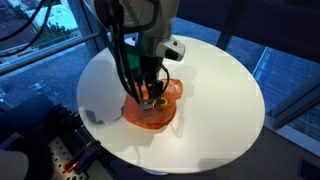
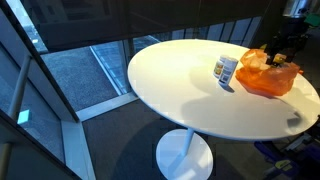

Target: Move the yellow and brown bottle to the table

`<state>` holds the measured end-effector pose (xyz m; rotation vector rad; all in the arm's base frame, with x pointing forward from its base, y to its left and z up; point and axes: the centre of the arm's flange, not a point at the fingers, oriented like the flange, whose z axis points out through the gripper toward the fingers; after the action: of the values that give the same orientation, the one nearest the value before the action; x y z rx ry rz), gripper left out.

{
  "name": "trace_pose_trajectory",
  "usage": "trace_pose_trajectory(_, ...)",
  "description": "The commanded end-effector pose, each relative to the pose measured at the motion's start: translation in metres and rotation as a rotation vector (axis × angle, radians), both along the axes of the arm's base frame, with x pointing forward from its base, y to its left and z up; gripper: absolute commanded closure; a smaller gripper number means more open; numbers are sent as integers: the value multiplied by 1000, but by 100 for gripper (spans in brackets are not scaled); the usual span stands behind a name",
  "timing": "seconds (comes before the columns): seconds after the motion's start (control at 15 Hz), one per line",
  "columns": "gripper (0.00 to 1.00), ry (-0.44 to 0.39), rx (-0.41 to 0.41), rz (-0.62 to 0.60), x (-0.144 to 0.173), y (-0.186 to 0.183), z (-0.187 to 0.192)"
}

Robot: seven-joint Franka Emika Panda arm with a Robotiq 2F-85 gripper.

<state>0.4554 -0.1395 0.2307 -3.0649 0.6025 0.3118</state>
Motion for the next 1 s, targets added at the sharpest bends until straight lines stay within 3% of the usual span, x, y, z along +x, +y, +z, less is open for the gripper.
trace_pose_trajectory(0.0, 0, -18, 20, 17, -1, -7, -6)
trace_pose_trajectory(0.93, 0, -39, 4, -3, 4, -28, -12)
